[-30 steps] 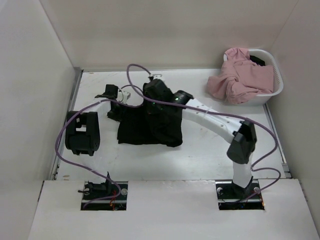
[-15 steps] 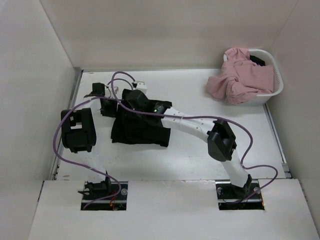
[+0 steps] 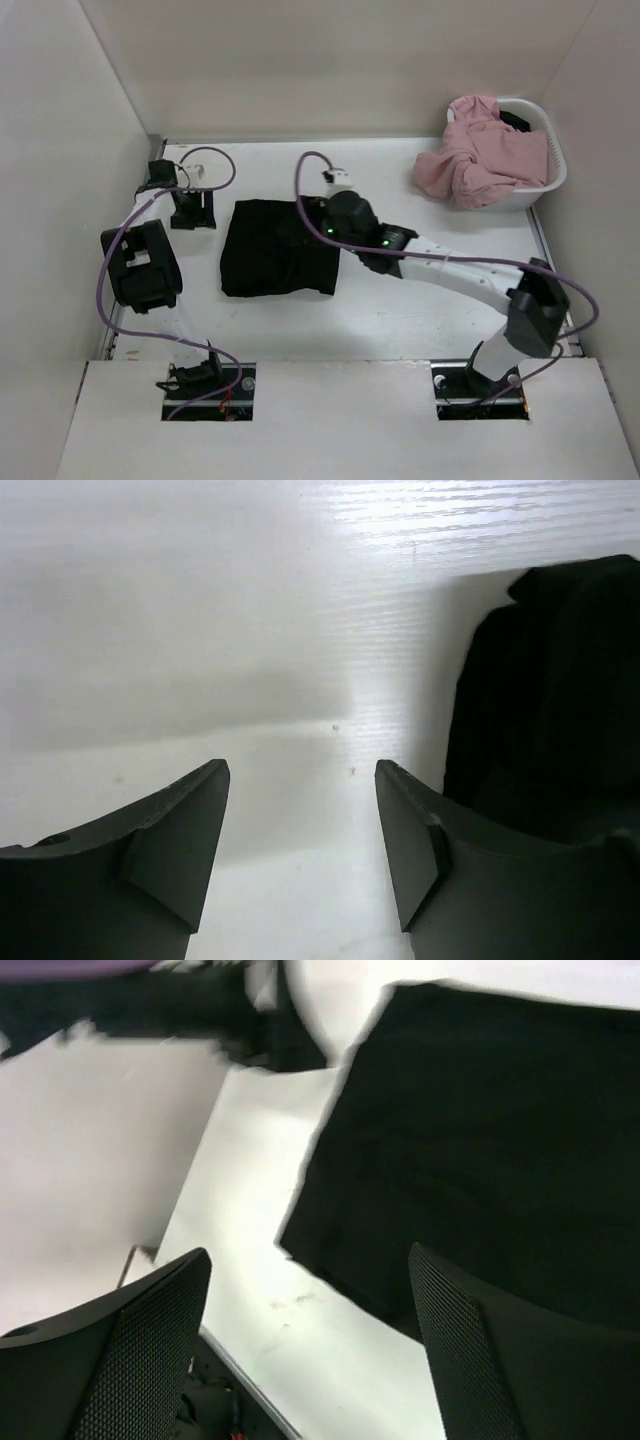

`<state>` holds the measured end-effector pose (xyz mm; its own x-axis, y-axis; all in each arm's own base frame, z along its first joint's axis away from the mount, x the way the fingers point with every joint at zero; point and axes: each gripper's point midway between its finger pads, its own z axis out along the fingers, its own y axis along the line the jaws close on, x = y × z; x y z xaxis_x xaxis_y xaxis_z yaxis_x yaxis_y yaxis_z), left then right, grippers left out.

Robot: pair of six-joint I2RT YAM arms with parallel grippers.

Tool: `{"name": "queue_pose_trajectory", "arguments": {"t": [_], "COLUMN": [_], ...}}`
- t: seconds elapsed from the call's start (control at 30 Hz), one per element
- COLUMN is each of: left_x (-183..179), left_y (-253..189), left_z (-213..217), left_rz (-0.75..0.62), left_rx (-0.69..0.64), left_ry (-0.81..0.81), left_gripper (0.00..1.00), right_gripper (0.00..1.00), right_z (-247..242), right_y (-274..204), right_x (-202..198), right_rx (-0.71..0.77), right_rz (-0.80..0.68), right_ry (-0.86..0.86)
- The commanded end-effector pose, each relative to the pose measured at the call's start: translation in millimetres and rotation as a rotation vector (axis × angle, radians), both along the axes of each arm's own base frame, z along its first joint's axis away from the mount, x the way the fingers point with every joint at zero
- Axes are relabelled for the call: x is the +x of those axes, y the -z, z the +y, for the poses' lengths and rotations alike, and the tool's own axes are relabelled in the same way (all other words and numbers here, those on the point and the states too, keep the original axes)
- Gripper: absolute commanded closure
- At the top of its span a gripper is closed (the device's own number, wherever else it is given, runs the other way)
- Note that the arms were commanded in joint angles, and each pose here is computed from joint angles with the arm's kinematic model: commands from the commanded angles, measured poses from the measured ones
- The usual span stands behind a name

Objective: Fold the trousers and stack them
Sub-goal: Fold the trousers

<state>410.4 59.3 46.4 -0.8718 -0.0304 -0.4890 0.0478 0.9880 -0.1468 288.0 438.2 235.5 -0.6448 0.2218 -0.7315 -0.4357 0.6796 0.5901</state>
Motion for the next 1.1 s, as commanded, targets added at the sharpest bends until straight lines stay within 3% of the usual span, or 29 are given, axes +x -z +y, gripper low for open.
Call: {"name": "queue_pose_trajectory", "arguments": {"t": [0.0, 0.1, 0.2, 0.4, 0.47, 0.6, 0.67, 0.83, 1.07], "left_x": [5, -24, -67, -114, -122, -128, -124, -106, -97], "left_y": [-85, -97, -72, -10, 1, 8, 6, -6, -19], "left_z": [-21, -63, -97, -89, -82, -79, -78, -94, -158], "left_rz": [-0.175, -0.181, -0.096, 0.058, 0.069, 0.069, 0.048, -0.013, -0.073], "left_rx": [0.036, 0.020, 0.004, 0.093, 0.137, 0.168, 0.176, 0.161, 0.109], "left_ry": [0.091, 0.228, 0.361, 0.386, 0.390, 0.406, 0.409, 0.443, 0.594], "left_gripper": [0.39, 0.36, 0.36, 0.39, 0.39, 0.38, 0.38, 0.37, 0.36], "right_gripper": [0.14, 0.09, 0.07, 0.18, 0.29, 0.84, 0.98, 1.00, 0.98], "right_z": [-63, -92, -92, -89, -89, -87, -104, -165, -236], "right_y": [22, 77, 115, 165, 178, 185, 184, 179, 172], "right_x": [23, 16, 6, -16, -21, -29, -21, -9, -5], "right_rx": [-0.010, -0.026, 0.008, 0.099, 0.101, 0.128, 0.147, 0.166, 0.097], "right_rz": [0.064, 0.243, 0.356, 0.549, 0.579, 0.616, 0.613, 0.580, 0.525], "right_ry": [0.181, 0.216, 0.163, 0.135, 0.133, 0.107, 0.162, 0.270, 0.339]}}
